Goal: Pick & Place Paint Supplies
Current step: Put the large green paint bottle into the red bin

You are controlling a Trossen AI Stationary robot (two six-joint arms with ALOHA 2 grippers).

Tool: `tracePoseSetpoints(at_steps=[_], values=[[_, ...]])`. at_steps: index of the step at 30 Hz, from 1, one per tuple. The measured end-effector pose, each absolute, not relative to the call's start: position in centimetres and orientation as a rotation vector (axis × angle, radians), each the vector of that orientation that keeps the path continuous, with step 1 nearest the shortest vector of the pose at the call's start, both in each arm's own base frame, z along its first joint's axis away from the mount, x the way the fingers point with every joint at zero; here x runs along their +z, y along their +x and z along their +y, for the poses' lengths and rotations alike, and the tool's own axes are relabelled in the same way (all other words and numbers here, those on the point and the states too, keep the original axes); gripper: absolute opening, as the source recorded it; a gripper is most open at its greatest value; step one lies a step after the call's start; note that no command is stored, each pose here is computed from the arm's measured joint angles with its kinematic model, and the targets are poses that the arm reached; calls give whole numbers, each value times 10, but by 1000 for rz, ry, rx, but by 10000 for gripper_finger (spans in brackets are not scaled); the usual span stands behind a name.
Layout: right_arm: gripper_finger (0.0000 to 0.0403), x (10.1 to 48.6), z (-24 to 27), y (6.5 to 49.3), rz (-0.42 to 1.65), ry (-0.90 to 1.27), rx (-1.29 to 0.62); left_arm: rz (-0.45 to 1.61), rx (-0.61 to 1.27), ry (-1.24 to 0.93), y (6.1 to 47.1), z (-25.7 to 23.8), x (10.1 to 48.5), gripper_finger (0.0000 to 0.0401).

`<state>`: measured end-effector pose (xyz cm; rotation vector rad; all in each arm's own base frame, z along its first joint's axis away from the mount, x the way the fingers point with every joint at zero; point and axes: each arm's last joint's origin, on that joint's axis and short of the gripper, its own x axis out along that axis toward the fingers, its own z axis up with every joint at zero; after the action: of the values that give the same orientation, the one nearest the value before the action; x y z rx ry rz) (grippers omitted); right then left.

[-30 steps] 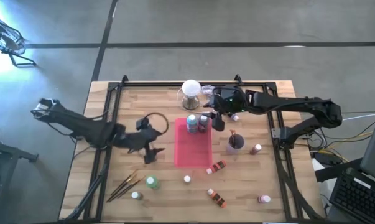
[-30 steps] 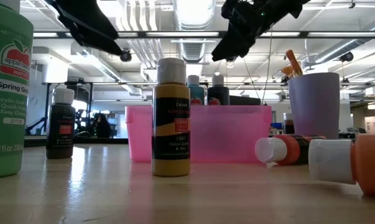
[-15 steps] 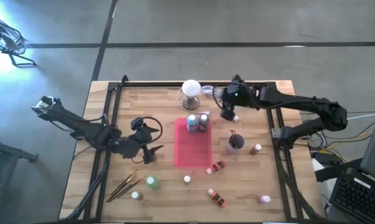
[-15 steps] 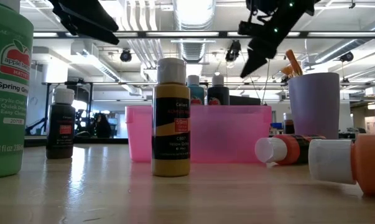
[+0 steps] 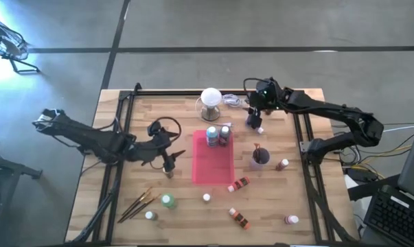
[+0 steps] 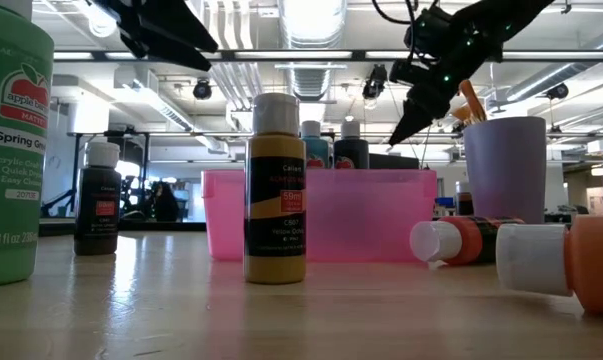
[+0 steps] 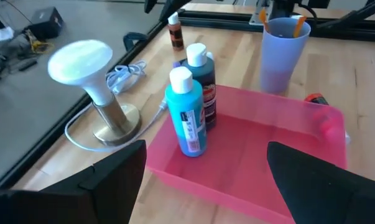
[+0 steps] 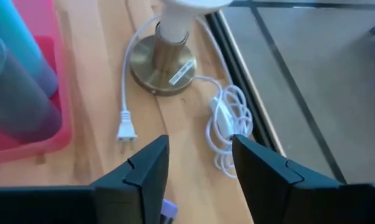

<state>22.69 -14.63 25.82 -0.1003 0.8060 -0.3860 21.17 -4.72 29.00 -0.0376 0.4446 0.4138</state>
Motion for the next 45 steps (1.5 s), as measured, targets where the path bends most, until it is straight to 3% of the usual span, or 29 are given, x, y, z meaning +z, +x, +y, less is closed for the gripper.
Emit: tracePoseSetpoints(at_steps=[5, 11, 17, 24, 30, 37, 45], values=[[163, 264, -147, 227, 785, -101, -397, 468, 350, -89, 212, -47, 289, 337], [154, 264, -147, 227, 784, -83, -404, 560, 135, -230, 206, -57, 291, 337], [143, 264, -147, 228, 762, -27, -431, 635, 34, -210, 192, -76, 288, 337], [132, 266, -148, 229, 726, 59, -467, 656, 92, -172, 166, -99, 284, 337], [128, 266, -147, 229, 716, 97, -481, 655, 56, -273, 148, -126, 280, 337], [147, 267, -148, 230, 690, 110, -484, 707, -20, -269, 132, -156, 267, 337], [170, 268, -148, 231, 679, 110, -479, 780, 55, -232, 135, -163, 234, 337]])
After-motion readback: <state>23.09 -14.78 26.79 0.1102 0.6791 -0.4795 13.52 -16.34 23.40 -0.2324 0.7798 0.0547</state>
